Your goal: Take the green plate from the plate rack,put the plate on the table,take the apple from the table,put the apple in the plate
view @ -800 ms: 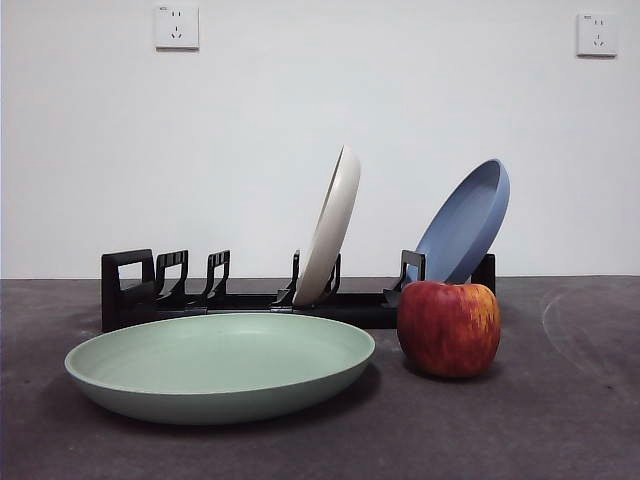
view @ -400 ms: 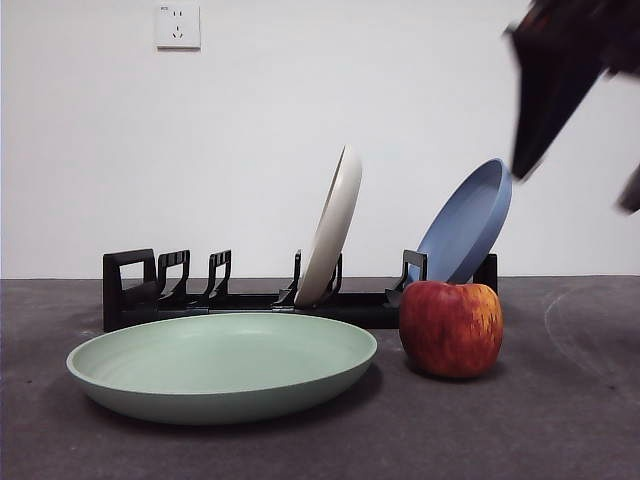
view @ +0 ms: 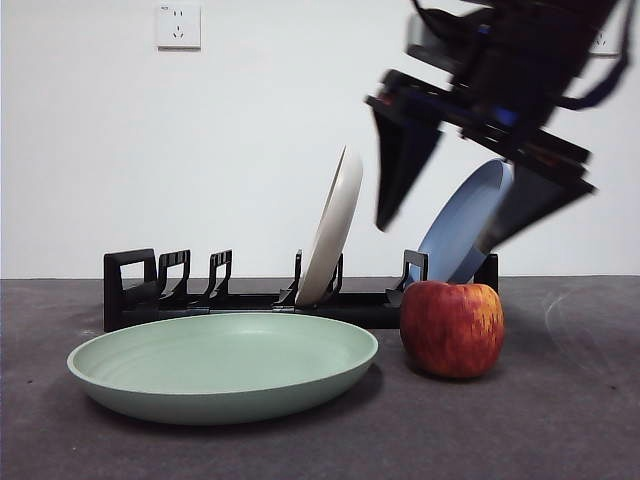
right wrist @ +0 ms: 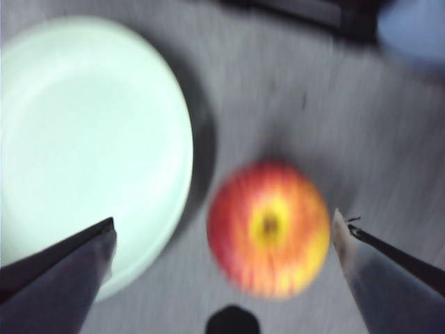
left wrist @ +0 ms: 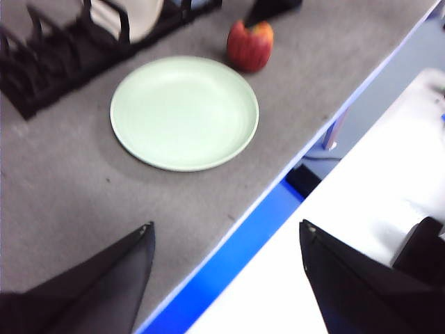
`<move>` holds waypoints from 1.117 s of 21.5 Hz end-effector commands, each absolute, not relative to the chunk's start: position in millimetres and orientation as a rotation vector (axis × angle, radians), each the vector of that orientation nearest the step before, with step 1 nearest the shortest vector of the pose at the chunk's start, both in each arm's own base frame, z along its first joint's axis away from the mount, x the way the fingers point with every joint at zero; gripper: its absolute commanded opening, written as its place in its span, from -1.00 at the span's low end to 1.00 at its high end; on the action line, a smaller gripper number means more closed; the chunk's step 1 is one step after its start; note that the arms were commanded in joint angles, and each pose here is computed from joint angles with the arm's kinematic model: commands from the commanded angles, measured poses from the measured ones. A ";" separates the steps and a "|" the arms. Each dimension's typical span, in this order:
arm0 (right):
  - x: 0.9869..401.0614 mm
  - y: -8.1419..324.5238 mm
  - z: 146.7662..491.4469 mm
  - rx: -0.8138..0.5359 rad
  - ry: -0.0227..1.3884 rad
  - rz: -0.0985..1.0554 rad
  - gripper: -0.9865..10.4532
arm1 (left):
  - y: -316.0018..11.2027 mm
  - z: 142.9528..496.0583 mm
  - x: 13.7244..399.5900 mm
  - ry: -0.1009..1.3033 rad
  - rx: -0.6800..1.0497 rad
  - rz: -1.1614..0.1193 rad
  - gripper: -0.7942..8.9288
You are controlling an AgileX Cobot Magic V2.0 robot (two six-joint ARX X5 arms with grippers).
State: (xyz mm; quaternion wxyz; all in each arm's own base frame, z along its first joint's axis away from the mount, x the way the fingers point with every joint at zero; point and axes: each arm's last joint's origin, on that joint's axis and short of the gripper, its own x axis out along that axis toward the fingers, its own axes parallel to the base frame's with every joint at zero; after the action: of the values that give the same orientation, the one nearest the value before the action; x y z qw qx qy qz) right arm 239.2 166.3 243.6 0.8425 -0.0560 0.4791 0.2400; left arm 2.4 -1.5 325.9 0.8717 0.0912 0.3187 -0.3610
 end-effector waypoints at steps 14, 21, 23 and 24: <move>263.1 189.5 212.4 -0.281 1.190 0.378 0.21 | -3.2 321.2 4.0 0.682 0.173 -0.745 -0.13; 258.1 183.8 205.6 -0.340 1.285 0.368 -0.26 | -2.8 321.4 4.6 0.677 0.172 -0.720 -0.13; 259.7 185.2 206.3 -0.333 1.264 0.374 -0.63 | -2.9 321.3 4.5 0.677 0.171 -0.721 -0.13; 260.4 185.7 206.5 -0.329 1.256 0.376 -0.75 | -2.9 321.3 4.5 0.677 0.171 -0.721 -0.13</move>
State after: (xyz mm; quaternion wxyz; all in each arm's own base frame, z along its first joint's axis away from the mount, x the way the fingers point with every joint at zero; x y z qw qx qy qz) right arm 259.0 184.8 210.2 0.7824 -0.1483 0.5797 0.1726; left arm 4.6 -3.0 321.4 0.8744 0.0867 0.3288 -0.3460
